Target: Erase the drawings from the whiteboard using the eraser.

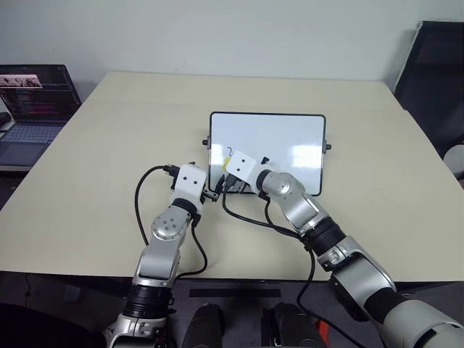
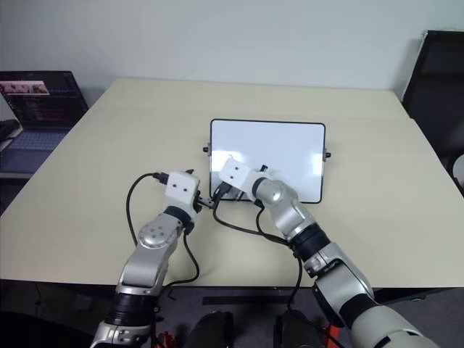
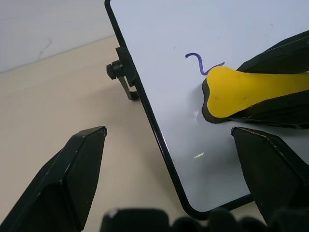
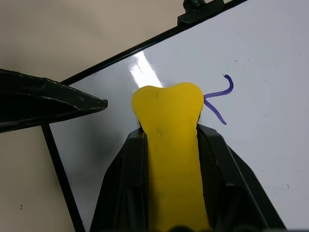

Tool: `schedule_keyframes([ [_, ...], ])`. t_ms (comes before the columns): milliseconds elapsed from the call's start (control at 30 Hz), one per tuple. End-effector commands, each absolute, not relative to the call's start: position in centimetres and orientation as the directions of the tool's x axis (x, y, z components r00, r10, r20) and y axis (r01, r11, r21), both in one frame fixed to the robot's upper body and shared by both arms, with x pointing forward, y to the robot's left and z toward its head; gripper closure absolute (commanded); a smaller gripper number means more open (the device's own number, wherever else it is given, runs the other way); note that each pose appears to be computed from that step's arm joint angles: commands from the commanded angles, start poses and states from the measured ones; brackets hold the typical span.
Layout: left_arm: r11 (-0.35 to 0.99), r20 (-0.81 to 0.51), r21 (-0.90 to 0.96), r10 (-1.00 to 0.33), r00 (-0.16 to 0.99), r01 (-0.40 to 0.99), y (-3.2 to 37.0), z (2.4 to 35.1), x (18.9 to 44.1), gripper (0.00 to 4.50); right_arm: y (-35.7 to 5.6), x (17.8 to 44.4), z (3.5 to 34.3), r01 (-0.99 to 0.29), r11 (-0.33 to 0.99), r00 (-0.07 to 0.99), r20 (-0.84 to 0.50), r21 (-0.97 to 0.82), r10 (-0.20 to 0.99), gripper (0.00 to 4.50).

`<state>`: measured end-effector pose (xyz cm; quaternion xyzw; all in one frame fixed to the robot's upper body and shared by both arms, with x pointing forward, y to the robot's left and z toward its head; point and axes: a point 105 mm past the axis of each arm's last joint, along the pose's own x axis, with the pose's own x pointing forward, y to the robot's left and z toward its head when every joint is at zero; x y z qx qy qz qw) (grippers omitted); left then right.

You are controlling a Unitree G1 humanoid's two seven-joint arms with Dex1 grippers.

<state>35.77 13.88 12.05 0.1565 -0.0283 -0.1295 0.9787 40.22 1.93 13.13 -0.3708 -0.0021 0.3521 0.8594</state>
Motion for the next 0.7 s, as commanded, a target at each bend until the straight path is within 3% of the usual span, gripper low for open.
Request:
schedule_keyframes([
  [33,0.917,0.074,0.321,-0.275,0.959,0.238,13.3,13.7,35.9,0.0,-0.2,42.4,15.0,-0.508,0.551,0.83,-0.204,-0.662,0.519,3.46],
  [333,0.916,0.076,0.322,-0.278,0.957,0.24,13.2,13.8,36.0,0.0,0.1,44.7,19.4,-0.375,0.631,0.881,-0.05,-0.679,0.47,3.46],
  [700,0.918,0.067,0.317,-0.272,0.96,0.238,13.3,13.5,35.7,0.0,2.4,41.5,14.1,-0.543,0.519,0.797,-0.21,-0.66,0.566,3.46],
])
